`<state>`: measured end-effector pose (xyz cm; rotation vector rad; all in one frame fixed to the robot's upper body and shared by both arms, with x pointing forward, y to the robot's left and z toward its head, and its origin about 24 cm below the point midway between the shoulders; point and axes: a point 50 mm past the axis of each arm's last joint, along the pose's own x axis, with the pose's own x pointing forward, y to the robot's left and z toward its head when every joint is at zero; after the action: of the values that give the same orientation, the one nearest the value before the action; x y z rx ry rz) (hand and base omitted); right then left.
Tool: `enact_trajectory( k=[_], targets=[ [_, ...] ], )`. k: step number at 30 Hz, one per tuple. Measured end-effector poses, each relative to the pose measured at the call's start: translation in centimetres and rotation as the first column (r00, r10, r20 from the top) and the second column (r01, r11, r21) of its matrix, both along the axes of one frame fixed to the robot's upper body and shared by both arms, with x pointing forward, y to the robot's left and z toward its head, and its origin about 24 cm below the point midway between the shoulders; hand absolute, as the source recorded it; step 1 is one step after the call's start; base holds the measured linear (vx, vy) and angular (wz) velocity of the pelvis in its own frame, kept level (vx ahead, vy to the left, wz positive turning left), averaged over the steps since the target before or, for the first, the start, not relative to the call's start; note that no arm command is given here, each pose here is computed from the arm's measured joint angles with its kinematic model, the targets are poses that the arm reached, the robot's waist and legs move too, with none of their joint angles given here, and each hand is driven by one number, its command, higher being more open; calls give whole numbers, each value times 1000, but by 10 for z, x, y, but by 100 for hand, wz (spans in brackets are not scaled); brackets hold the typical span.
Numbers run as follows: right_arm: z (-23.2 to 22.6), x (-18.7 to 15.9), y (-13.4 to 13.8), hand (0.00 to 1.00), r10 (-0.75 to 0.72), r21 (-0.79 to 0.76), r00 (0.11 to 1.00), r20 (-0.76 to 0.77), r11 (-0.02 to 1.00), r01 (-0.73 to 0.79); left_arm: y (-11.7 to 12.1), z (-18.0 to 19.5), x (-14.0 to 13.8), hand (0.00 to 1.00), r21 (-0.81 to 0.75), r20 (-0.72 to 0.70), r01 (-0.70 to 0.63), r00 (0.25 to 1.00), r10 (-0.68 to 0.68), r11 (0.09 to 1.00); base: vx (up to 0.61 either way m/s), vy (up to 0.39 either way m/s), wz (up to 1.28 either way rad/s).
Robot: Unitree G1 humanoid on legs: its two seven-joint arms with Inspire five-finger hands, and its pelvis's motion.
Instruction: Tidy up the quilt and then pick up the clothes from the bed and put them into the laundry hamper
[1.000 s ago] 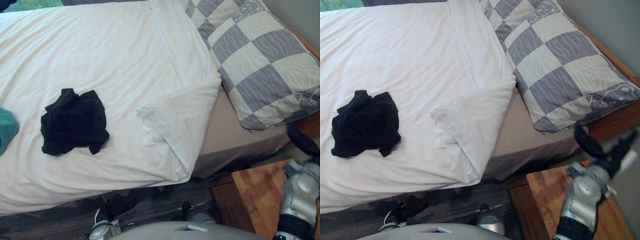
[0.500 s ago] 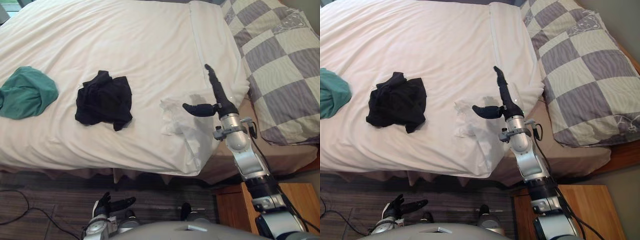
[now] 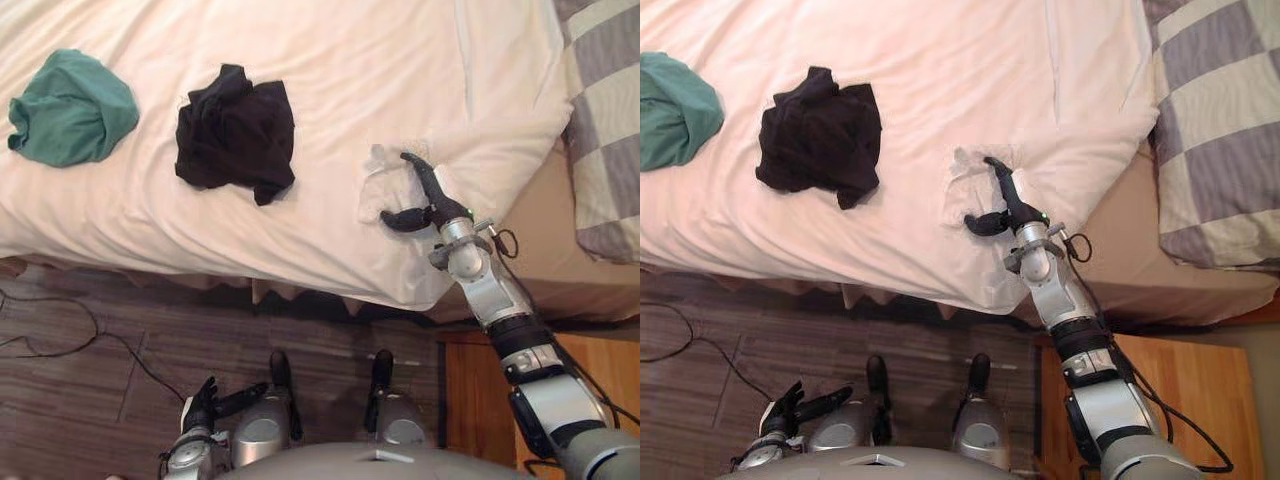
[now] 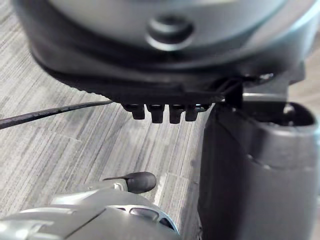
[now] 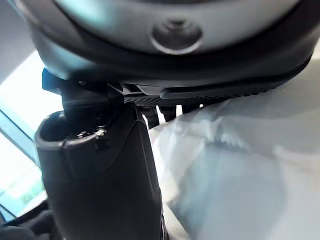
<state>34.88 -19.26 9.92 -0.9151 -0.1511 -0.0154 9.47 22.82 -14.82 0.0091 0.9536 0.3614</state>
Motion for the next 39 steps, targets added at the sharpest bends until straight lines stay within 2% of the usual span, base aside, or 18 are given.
enact_trajectory(
  k=[4, 10, 17, 18, 23, 25, 26, 28, 30, 31, 32, 34, 35, 37, 39],
  targets=[
    [21, 11, -2, 0, -19, -12, 998, 57, 1000, 20, 2, 2, 7, 100, 7, 12, 8, 1000, -8, 1000, 2, 18, 0],
    [24, 8, -11, 0, -66, 19, 995, 77, 998, 64, 2, 2, 8, 100, 16, 12, 13, 1000, -14, 1000, 49, -4, 3],
    [1, -48, -50, 0, -180, 101, 980, 89, 980, 171, 2, 1, 5, 100, 18, -13, 9, 1000, -9, 1000, 11, 2, -2],
    [-9, -60, -62, 100, -230, 114, 971, 61, 968, 222, 3, 0, 3, 100, 19, -22, 7, 1000, -7, 1000, -39, 4, -11],
    [-42, -98, -97, 100, -429, 275, 902, -40, 863, 423, 6, -2, -4, 100, 22, -61, 0, 998, 2, 1000, -70, -4, -21],
    [-65, -119, -108, 100, -536, 415, 836, -119, 738, 532, 7, -5, -13, 100, 19, -95, -15, 995, 17, 1000, -42, -18, -19],
    [-69, -122, -109, 100, -551, 440, 824, -133, 712, 547, 7, -5, -13, 100, 19, -101, -17, 995, 19, 1000, -46, -13, -24],
    [-89, -139, -120, 100, -646, 574, 730, -221, 519, 633, 6, -7, -19, 100, 17, -125, -26, 992, 28, 1000, -35, -2, -18],
    [-97, -146, -123, 100, -671, 625, 694, -261, 430, 652, 6, -7, -21, 100, 15, -126, -47, 991, 48, 999, -2, -1, -7],
    [-109, -156, -125, 100, -702, 686, 635, -322, 289, 668, 6, -8, -24, 100, 15, -136, -78, 988, 79, 997, 4, -2, -6],
    [-114, -161, -126, 100, -712, 705, 611, -345, 233, 669, 6, -9, -25, 100, 16, -141, -87, 986, 88, 996, 2, 1, -10],
    [-130, -186, -133, 100, -756, 738, 487, -436, 9, 675, 6, -9, -28, 100, 15, -146, -119, 982, 120, 993, 13, 0, -12],
    [-132, -192, -135, 100, -765, 744, 459, -452, -40, 667, 6, -9, -29, 100, 15, -147, -122, 981, 123, 992, 22, -5, -11],
    [-140, -222, -146, 100, -797, 738, 336, -503, -193, 646, 4, -11, -35, 100, 7, -155, -168, 974, 167, 986, 26, -5, -19],
    [-137, -237, -157, 100, -831, 748, 232, -505, -288, 598, 2, -12, -40, 100, 4, -161, -208, 965, 206, 978, 25, 3, -25]
  ],
)
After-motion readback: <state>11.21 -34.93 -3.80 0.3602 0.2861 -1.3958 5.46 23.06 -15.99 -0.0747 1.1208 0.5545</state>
